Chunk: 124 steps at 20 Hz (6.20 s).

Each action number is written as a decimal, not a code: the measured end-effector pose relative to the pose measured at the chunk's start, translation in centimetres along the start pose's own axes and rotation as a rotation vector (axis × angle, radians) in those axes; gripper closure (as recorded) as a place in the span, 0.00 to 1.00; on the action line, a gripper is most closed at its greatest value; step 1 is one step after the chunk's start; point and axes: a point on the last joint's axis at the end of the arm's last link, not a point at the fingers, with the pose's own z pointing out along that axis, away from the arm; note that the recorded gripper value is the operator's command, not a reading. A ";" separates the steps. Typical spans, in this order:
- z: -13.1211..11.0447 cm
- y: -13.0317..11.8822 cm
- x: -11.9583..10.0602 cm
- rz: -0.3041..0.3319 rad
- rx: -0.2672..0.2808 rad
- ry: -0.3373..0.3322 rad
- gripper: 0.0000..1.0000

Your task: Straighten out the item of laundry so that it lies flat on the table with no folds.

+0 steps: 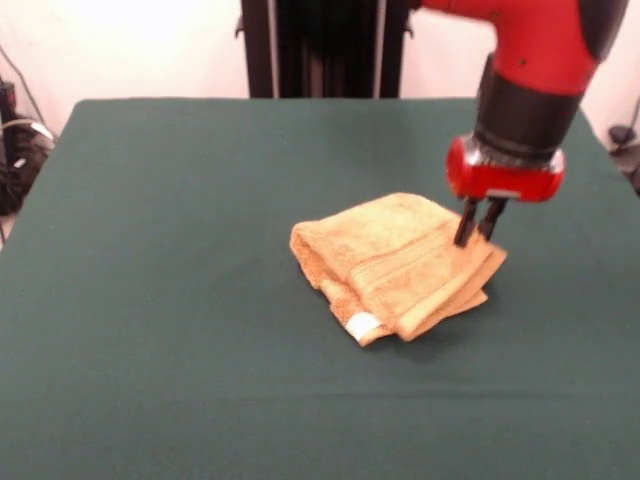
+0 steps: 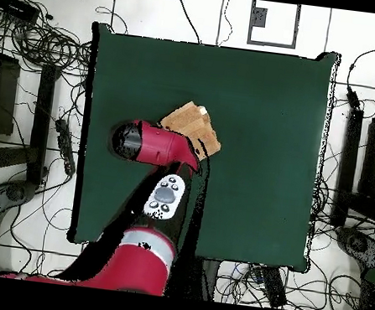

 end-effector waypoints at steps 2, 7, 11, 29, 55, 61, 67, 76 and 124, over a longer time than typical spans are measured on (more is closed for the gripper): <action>-2.0 0.3 -0.1 0.008 0.004 0.001 1.00; -8.6 0.7 -0.8 0.031 0.002 0.025 1.00; -13.4 0.2 -1.5 0.042 -0.002 0.014 1.00; -19.8 -1.5 -1.4 0.099 -0.029 -0.048 1.00; -34.1 -5.2 6.2 0.237 -0.030 0.008 1.00; -32.0 -5.7 4.5 0.325 -0.034 -0.027 1.00; -28.7 -6.9 2.1 0.363 -0.031 -0.115 1.00; -25.4 -6.9 1.4 0.360 -0.011 -0.153 1.00; -0.6 -21.9 -6.5 0.188 -0.076 -0.027 1.00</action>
